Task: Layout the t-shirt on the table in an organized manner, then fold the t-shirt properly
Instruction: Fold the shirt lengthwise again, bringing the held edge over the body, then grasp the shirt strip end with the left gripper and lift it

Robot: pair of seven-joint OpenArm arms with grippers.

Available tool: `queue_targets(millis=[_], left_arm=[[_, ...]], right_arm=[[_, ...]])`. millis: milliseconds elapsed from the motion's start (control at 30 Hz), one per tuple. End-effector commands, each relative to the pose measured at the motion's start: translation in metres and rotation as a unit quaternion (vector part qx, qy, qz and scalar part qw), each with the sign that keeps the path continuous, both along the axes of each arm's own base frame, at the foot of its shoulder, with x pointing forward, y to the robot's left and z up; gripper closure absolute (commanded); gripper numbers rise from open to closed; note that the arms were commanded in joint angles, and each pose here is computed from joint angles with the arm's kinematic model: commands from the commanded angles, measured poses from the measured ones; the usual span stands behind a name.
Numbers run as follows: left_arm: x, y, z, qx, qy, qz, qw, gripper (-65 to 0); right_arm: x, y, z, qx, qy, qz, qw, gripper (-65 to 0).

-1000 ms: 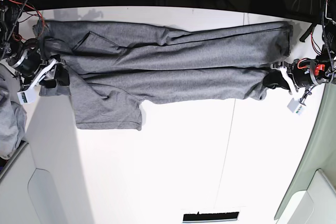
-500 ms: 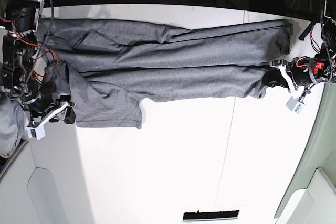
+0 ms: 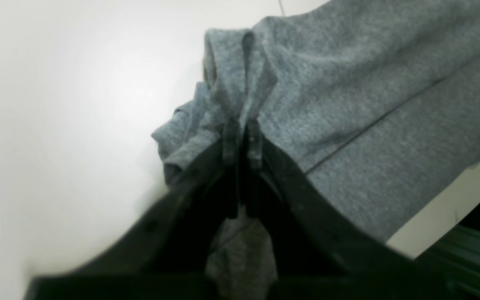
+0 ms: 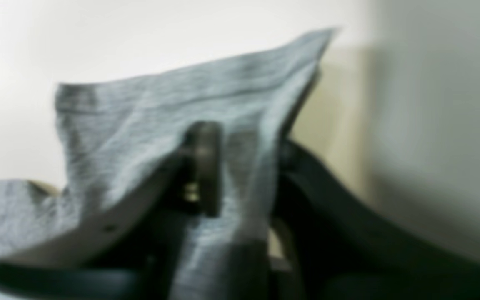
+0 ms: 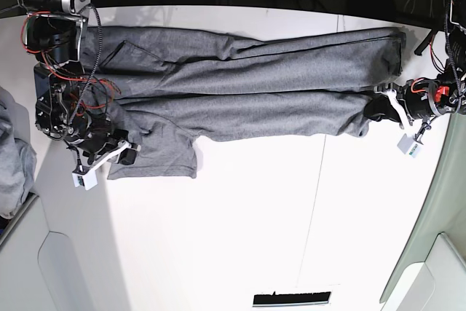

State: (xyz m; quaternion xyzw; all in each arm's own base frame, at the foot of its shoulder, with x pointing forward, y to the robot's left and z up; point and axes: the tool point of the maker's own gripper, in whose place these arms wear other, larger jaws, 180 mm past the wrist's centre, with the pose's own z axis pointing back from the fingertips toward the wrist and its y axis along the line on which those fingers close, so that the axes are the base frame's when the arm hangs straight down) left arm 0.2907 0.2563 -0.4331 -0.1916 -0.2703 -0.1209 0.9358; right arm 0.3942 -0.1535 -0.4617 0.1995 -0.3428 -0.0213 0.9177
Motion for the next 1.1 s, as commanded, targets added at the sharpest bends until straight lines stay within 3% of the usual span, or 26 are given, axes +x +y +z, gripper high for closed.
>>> queue_targets(millis=[0, 33, 333, 567, 833, 1067], left_arm=[[0.013, 0.005, 0.015, -0.001, -0.025, 0.002, 1.0, 0.0], [0.013, 0.005, 0.015, -0.001, -0.025, 0.002, 1.0, 0.0], [0.016, 0.007, 0.023, -0.006, -0.033, 0.002, 0.999, 0.0], [0.012, -0.007, 0.044, -0.006, -0.019, -0.043, 0.999, 0.0], [-0.002, -0.002, 0.051, -0.026, 0.008, -0.047, 0.999, 0.0], [-0.015, 0.0, 0.043, -0.016, 0.039, -0.055, 0.998, 0.0]], right_arm=[[0.014, -0.003, 0.016, -0.001, -0.023, 0.003, 0.9997, -3.4], [0.014, 0.001, 0.017, 0.003, -0.026, 0.012, 0.9996, 0.0], [0.0, 0.028, 0.066, 0.058, -0.058, 0.07, 0.9941, 0.0], [-0.068, 0.034, 0.105, 0.048, -0.09, 0.132, 0.986, 0.0], [-0.153, 0.042, 0.11, 0.013, -0.078, 0.175, 0.9813, 0.0], [-0.174, 0.041, 0.095, 0.012, -0.048, 0.176, 0.9831, 0.0]])
